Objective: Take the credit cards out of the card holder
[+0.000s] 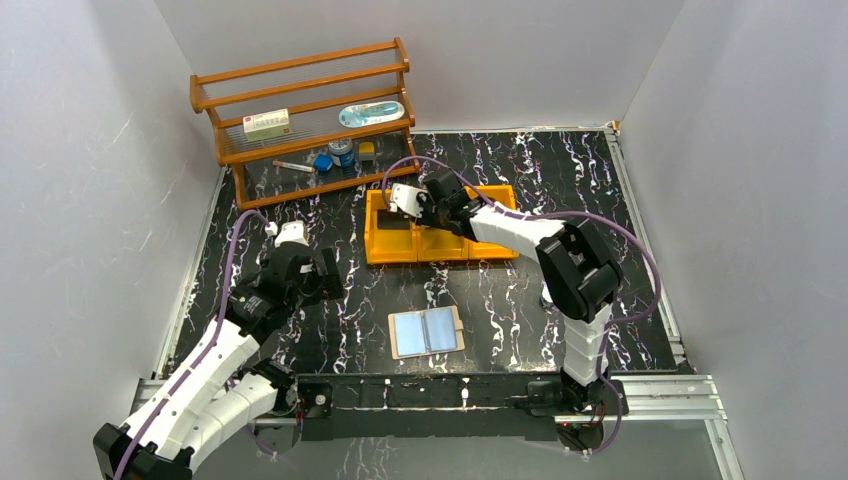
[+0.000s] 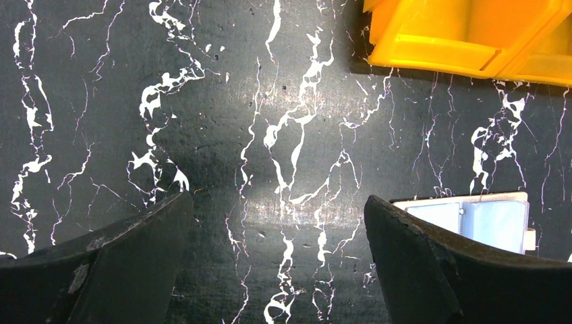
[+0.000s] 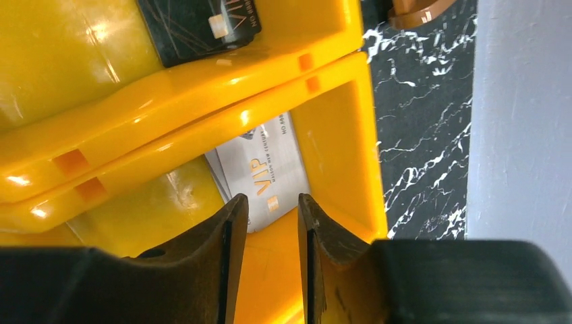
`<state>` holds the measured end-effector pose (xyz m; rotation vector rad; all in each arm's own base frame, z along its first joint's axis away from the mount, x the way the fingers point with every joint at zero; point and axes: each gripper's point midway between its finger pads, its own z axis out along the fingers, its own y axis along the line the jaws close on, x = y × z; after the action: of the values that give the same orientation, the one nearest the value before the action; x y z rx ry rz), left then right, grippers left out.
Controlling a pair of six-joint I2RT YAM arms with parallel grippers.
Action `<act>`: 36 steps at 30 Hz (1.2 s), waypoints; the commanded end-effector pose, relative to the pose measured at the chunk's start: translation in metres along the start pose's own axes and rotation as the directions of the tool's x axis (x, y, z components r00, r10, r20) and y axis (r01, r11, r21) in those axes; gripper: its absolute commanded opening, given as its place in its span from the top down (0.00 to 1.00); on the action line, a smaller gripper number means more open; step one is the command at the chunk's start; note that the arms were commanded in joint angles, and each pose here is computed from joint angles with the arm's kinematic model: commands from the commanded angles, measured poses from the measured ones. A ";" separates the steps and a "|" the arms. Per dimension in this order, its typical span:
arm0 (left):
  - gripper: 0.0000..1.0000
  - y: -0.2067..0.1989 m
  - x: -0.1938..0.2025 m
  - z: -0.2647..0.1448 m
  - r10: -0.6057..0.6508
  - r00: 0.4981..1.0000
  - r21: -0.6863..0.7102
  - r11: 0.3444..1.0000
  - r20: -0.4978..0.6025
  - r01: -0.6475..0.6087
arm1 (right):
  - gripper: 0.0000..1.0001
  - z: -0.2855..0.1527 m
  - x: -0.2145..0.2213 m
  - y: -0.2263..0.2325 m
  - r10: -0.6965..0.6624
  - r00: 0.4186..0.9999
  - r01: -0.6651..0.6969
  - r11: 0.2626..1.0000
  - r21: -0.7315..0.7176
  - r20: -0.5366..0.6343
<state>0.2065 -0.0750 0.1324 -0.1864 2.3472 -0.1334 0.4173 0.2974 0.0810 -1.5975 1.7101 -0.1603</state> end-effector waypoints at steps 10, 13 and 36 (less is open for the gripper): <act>0.02 -0.005 -0.007 -0.004 0.013 1.000 0.033 0.999 0.021 -0.013 | 0.17 -0.175 -0.051 -0.085 0.656 0.590 -0.792 0.583 0.180 0.470; 0.02 -0.003 -0.009 -0.003 0.016 0.999 0.019 1.000 0.027 -0.017 | 0.02 -0.215 -0.030 -0.079 0.750 0.412 -0.907 0.390 0.157 0.517; 0.02 -0.007 -0.170 -0.081 -0.050 0.925 -0.115 0.988 0.377 0.100 | 0.02 -0.287 0.057 -0.093 0.913 0.136 -0.981 0.071 0.180 0.384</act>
<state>0.2758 -0.0625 0.3055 -0.2959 1.9895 -0.0244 0.3156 0.1295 0.3105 0.0627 1.9942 0.2247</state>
